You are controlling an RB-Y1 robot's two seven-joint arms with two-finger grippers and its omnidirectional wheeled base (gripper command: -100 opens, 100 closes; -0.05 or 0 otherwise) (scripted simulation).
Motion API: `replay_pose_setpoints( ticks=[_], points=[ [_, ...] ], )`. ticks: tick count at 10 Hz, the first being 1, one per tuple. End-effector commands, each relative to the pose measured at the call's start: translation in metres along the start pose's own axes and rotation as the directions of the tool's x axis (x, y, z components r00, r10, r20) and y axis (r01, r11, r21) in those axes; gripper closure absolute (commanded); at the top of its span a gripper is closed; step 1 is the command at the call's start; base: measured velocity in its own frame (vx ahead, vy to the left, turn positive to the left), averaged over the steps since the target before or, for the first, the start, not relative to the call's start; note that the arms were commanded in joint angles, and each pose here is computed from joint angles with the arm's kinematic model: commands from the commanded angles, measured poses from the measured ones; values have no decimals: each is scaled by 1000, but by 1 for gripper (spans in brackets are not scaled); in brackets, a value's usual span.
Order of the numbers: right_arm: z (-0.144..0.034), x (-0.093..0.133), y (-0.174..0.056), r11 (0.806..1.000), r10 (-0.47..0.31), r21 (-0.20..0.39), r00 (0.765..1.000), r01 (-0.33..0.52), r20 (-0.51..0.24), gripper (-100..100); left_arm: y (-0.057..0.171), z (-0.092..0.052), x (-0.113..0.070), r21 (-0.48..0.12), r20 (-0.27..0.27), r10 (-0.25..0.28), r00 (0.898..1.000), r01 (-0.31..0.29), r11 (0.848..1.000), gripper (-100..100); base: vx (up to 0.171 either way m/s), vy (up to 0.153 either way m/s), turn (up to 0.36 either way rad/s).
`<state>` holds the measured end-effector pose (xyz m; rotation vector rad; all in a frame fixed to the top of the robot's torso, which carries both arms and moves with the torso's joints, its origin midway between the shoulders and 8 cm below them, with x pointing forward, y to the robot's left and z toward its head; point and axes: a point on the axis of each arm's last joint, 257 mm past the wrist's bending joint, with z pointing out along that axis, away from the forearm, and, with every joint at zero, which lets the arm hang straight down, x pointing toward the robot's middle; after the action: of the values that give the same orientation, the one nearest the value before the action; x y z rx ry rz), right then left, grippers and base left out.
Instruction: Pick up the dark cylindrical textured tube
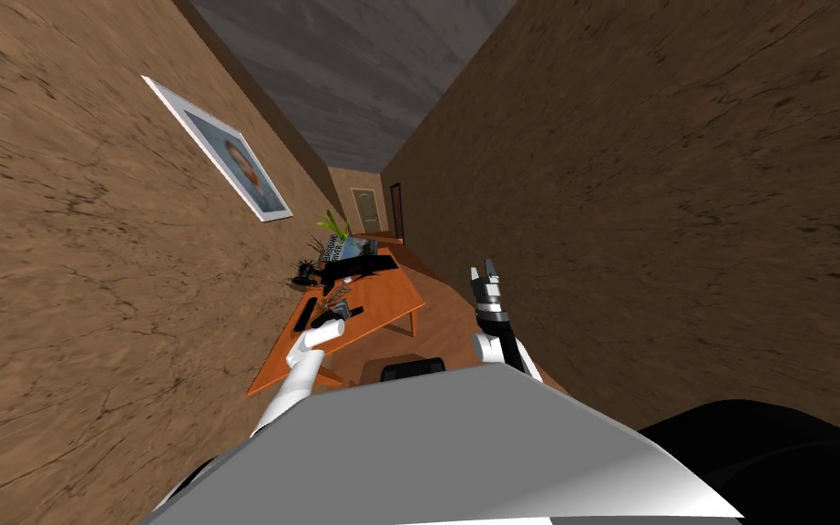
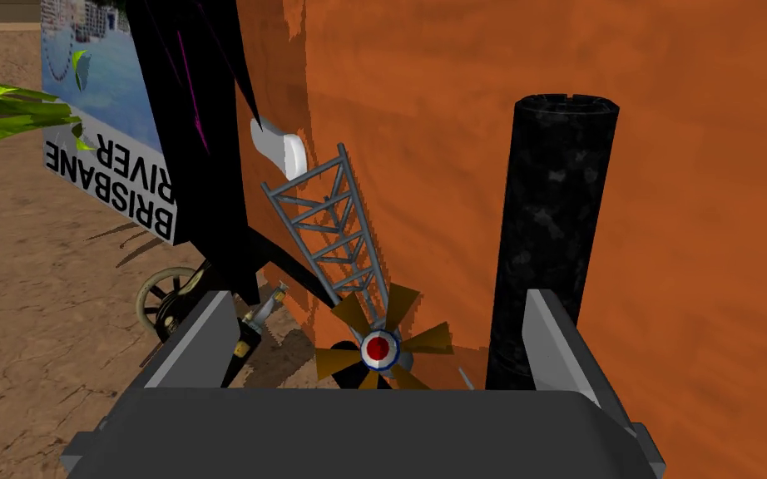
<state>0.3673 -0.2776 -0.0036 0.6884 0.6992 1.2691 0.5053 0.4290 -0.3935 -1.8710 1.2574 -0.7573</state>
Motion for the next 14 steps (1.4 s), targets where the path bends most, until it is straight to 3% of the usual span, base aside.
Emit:
replay_pose_setpoints(
  ticks=[1,6,11,13,14],
  points=[
    [0,0,0,1000,0,0,1000,0,0,0,14,3,-4,-38,8,-3,1000,3,999,-100,21,56,-24],
    [0,0,0,1000,0,0,1000,0,0,0,50,17,-14,-176,44,-2,999,10,984,-100,35,54,-28],
    [0,0,0,1000,0,0,1000,0,0,0,94,19,-29,-309,87,9,996,19,951,-100,44,78,-27],
    [0,0,0,1000,0,0,1000,0,0,0,103,18,-32,-329,94,11,995,21,944,-100,39,41,-11],
    [0,0,0,1000,0,0,1000,0,0,0,120,14,-36,-363,103,13,995,25,931,-100,25,23,-7]
  ],
)
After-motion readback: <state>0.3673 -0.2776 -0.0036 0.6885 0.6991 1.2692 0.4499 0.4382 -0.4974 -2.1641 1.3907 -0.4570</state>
